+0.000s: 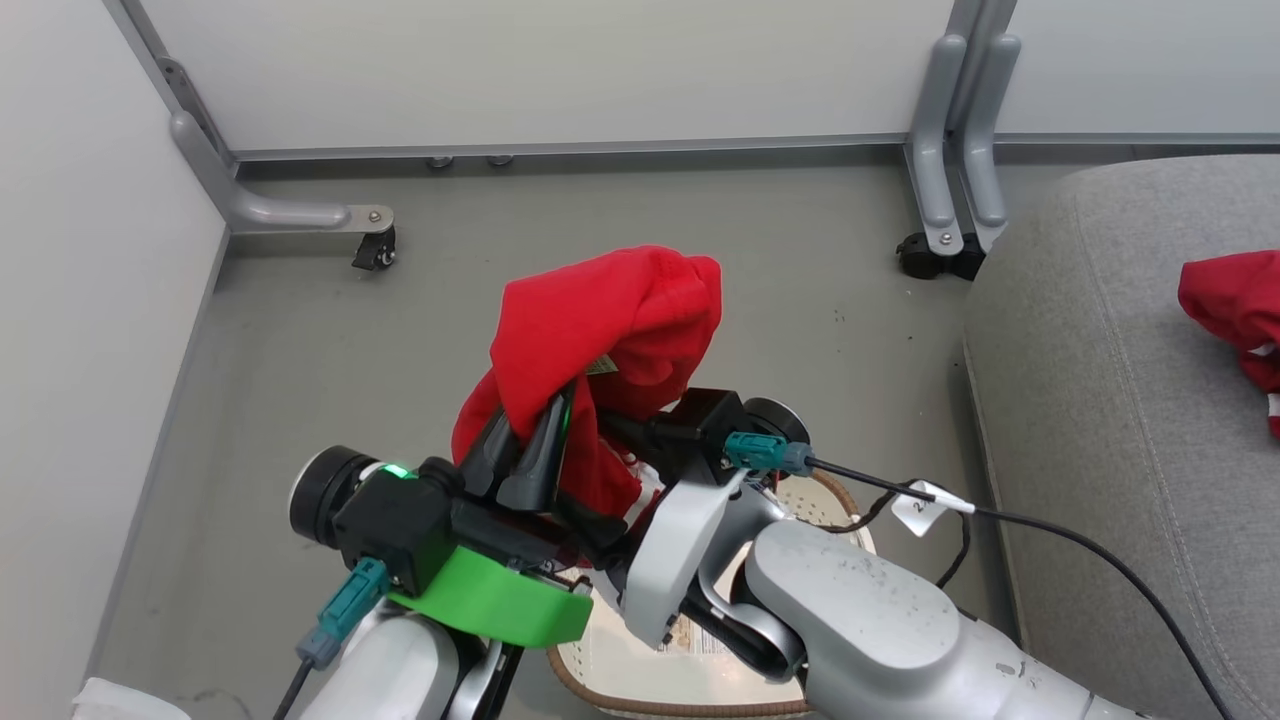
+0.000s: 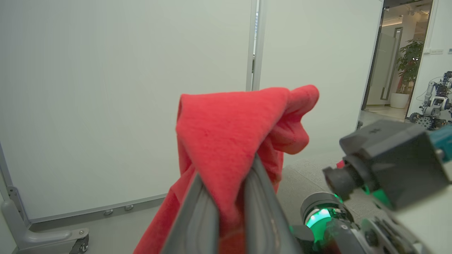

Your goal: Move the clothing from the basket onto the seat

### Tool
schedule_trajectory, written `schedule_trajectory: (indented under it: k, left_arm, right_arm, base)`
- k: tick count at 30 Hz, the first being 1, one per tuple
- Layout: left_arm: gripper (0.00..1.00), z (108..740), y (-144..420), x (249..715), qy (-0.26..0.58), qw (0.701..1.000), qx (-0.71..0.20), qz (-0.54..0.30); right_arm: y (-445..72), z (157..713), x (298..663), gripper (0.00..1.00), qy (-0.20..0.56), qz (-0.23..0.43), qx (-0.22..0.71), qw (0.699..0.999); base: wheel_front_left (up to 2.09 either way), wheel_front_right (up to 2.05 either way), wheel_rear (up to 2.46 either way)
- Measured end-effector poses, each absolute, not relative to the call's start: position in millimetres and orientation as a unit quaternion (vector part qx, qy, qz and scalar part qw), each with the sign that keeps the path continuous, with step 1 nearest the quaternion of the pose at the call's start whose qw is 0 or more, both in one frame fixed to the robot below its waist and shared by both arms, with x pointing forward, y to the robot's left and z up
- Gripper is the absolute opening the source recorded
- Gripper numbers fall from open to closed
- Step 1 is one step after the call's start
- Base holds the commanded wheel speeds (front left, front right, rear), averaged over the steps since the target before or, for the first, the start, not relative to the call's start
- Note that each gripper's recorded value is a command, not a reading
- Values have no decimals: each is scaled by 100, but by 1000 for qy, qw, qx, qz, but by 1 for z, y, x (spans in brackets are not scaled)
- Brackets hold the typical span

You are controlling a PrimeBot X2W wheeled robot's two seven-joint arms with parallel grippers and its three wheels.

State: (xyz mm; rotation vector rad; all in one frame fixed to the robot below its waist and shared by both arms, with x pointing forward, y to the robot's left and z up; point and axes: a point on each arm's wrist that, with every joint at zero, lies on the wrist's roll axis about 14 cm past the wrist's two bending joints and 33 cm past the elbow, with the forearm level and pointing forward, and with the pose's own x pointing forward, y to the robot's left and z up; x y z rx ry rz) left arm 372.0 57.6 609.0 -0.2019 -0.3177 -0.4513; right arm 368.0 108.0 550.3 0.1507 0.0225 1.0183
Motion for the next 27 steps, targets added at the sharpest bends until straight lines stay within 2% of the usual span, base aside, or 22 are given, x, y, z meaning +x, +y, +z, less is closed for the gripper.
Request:
schedule_trajectory:
  k: [1, 2, 27]
  left_arm:
    - [0, 609, 57, 372, -157, 957, -99, -223]
    - [0, 609, 57, 372, -157, 957, -99, -223]
    - [0, 611, 57, 368, -161, 957, -98, -222]
  right_arm:
    - [110, 550, 368, 30, 13, 490, 73, 868]
    - [111, 551, 367, 0, 13, 492, 75, 867]
    - [111, 549, 373, 0, 22, 491, 87, 867]
  base:
    - [0, 0, 0]
    - [0, 0, 0]
    - [0, 0, 0]
